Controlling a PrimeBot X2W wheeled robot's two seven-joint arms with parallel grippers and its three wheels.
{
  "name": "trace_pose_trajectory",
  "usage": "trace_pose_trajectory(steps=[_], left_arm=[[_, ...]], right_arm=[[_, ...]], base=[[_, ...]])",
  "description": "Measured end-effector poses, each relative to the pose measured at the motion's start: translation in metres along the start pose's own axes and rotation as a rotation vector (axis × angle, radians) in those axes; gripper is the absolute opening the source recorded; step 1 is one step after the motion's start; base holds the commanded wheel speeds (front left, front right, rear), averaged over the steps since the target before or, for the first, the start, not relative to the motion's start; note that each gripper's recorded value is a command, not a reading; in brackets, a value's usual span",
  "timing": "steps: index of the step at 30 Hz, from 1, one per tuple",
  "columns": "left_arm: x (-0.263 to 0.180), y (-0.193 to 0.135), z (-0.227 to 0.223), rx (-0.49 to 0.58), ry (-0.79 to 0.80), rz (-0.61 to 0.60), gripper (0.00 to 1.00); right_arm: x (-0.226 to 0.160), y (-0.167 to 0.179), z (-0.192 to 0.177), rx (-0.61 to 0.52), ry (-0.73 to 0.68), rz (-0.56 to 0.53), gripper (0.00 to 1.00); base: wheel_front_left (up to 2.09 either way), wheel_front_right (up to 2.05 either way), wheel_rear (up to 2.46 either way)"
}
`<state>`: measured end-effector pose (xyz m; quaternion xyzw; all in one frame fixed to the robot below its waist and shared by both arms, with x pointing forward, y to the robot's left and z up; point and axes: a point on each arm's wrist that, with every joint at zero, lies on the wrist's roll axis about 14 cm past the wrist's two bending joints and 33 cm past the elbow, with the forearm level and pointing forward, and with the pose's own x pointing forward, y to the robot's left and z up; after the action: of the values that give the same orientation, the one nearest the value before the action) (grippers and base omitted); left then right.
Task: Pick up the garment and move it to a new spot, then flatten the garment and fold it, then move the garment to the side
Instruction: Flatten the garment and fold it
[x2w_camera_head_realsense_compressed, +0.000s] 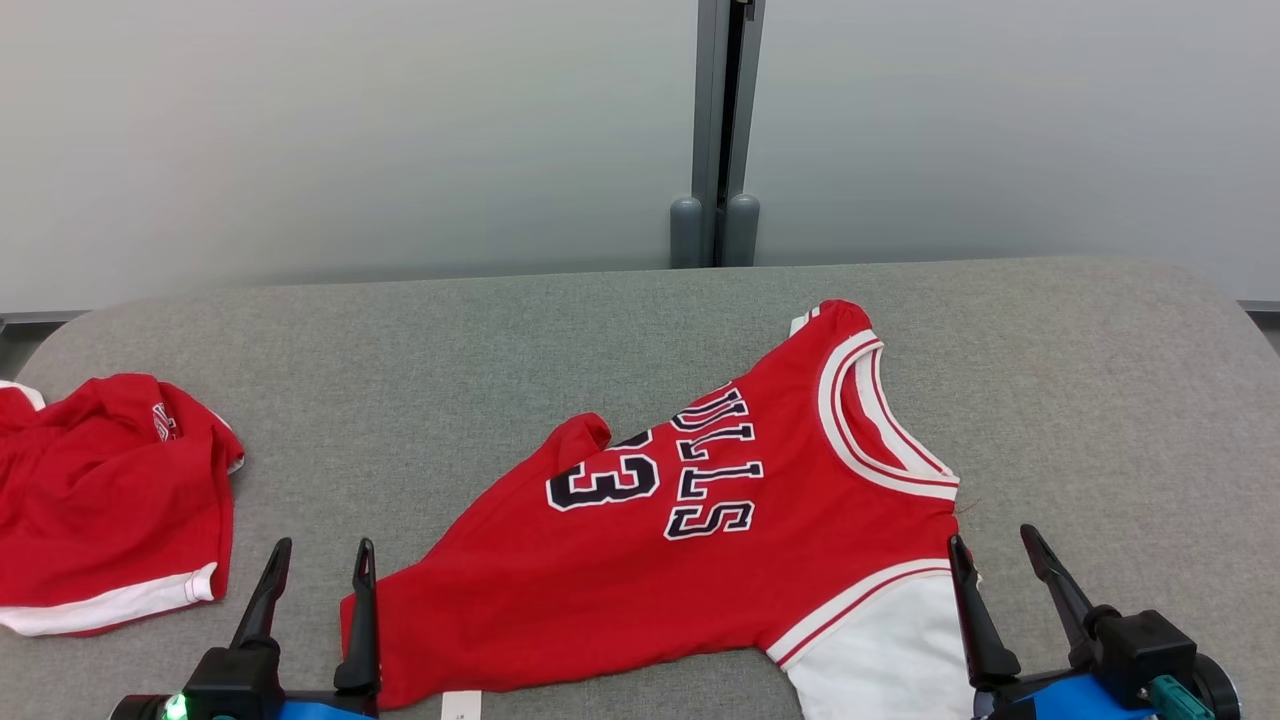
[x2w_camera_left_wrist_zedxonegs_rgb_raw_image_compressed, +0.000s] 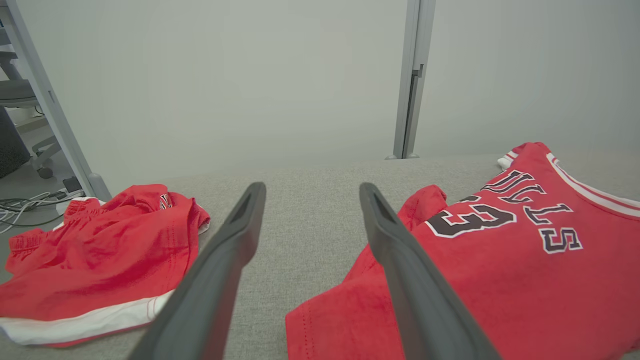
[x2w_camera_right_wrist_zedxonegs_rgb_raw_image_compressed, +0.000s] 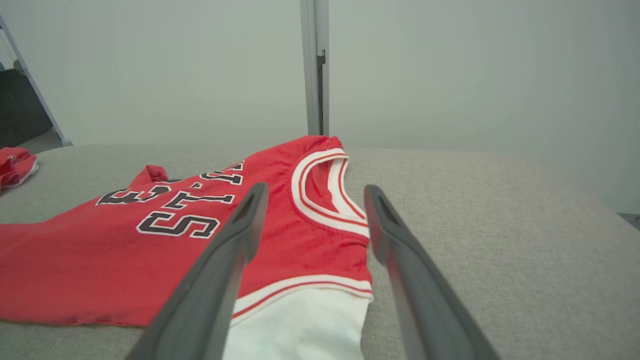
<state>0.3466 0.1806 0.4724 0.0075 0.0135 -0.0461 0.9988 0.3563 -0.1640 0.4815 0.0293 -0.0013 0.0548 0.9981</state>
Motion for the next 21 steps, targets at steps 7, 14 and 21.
trace_pose_trajectory(steps=[7, 14, 21], left_arm=[[-0.001, 0.0, -0.004, -0.003, 0.011, 0.001, 1.0], [-0.005, -0.001, -0.024, -0.024, 0.076, 0.0, 1.0], [-0.017, -0.003, -0.062, -0.066, 0.202, 0.002, 1.0]], right_arm=[[0.0, 0.0, -0.002, -0.002, 0.006, 0.001, 1.0], [-0.003, -0.008, -0.02, 0.01, 0.063, -0.025, 1.0], [-0.012, -0.019, -0.057, 0.019, 0.186, -0.063, 1.0]], base=[[0.0, 0.0, 0.0], [0.0, 0.0, 0.0], [0.0, 0.0, 0.0]])
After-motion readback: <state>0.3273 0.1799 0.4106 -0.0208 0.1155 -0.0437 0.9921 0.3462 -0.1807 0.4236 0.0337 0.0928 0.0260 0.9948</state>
